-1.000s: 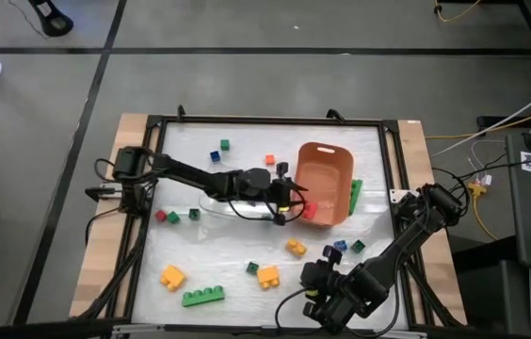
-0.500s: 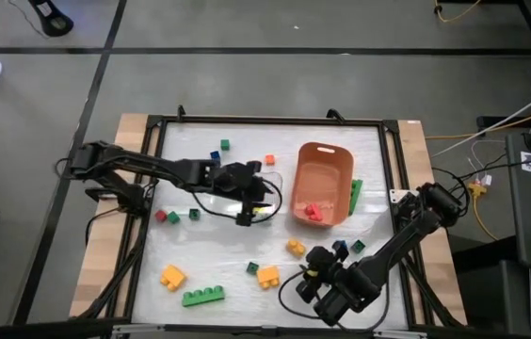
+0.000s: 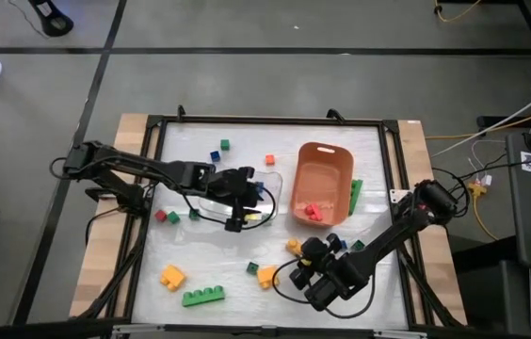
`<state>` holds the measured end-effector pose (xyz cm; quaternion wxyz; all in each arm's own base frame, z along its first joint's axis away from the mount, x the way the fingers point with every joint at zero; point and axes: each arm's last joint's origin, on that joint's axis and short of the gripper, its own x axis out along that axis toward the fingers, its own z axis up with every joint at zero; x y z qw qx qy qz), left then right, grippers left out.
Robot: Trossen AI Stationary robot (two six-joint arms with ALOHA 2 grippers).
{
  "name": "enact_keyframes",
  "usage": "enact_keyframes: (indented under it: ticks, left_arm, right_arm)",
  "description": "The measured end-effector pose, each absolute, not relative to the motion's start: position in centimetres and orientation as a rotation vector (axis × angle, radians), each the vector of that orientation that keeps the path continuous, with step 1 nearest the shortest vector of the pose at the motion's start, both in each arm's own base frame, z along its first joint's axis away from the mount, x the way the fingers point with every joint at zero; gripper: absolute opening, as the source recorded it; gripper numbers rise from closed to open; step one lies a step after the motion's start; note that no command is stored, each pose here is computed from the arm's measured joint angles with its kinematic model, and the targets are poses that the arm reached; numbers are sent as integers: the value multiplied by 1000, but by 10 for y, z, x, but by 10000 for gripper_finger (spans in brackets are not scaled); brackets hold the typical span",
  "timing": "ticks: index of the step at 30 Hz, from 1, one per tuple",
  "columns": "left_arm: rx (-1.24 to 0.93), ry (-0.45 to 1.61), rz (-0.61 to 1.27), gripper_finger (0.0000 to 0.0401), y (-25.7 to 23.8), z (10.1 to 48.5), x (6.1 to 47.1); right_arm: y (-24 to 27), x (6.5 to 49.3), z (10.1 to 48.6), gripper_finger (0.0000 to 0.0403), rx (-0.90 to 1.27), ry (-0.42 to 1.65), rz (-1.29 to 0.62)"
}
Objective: Sort blocks by size
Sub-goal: Put the big yellow game piece into the orange bin
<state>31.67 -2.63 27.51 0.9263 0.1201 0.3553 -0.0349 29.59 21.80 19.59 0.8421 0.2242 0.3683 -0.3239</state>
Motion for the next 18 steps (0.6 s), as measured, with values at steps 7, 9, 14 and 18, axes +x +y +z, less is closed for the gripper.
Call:
enact_keyframes:
  ticks: [7, 9, 14, 18]
  left_arm:
    - [248, 727, -74, 153, -27, 275, 317]
    - [248, 727, -74, 153, -27, 275, 317]
    - [248, 727, -74, 153, -27, 275, 317]
    - [248, 727, -73, 153, -27, 275, 317]
  right_arm:
    - [212, 293, 180, 159, 458, 760, -697]
    - [211, 292, 175, 159, 455, 749, -700]
    - [210, 290, 164, 159, 477, 732, -686]
    - [210, 290, 159, 159, 481, 725, -662]
